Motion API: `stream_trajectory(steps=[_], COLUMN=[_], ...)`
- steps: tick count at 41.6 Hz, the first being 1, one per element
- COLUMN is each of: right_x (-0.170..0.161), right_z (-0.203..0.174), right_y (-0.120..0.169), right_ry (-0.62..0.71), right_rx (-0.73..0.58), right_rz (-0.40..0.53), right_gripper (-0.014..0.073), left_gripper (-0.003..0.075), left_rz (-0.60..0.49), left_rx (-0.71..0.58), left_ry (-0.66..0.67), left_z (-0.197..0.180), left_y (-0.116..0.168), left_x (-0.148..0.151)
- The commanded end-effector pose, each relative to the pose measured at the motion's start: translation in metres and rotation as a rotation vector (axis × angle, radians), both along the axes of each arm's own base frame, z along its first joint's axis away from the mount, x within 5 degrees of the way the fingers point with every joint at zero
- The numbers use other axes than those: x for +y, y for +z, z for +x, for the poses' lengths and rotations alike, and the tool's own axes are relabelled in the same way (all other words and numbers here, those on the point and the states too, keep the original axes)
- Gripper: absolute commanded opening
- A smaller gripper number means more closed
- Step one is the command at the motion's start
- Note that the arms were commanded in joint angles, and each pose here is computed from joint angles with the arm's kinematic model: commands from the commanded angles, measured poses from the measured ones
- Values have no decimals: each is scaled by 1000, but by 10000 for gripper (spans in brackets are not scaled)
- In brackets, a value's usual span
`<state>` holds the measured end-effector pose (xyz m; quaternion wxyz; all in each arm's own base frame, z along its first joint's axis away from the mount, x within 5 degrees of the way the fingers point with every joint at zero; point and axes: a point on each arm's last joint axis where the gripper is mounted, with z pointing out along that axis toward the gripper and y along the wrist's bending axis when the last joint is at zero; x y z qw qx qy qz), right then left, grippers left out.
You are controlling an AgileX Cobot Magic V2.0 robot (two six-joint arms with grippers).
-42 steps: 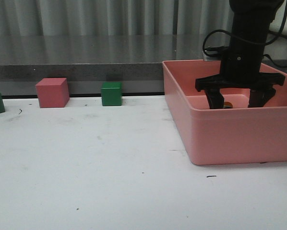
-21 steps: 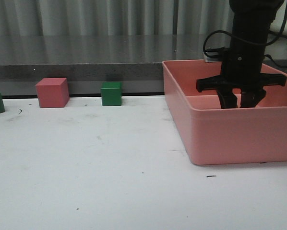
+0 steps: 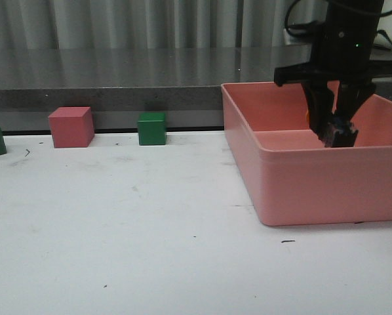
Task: Place and stand button with both arms
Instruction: 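Close the right gripper on the button and lift it out, then carry the button away from the bin and lower it onto the table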
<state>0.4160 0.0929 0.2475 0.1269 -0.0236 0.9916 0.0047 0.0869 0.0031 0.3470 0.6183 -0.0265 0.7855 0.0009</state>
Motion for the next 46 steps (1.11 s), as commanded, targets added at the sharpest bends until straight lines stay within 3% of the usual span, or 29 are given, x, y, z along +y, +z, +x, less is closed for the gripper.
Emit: stream_trajectory(steps=[1,12,18,23,46], right_x=[8,59,98,132,238], right_z=[-18,-60,-80,-95,-88], right_y=[59,105,108,106,44], right_ry=[80,282,389,448,252], right_rx=[-146,-264,-272,-268,-104], right_rz=[14,41,75,168,298], right_gripper=[245,245,245,245,245], left_gripper=[564,564,564,564,564], left_rz=[-5,-5,-5,-5,-5], left_rx=[-86,-86,-86,-86,-86], left_ry=[-14,-14,-14,-14,-14], left_z=[2,2,2,2,2], left_y=[15,15,15,15,15], left_x=[-1,-1,-1,-1,-1])
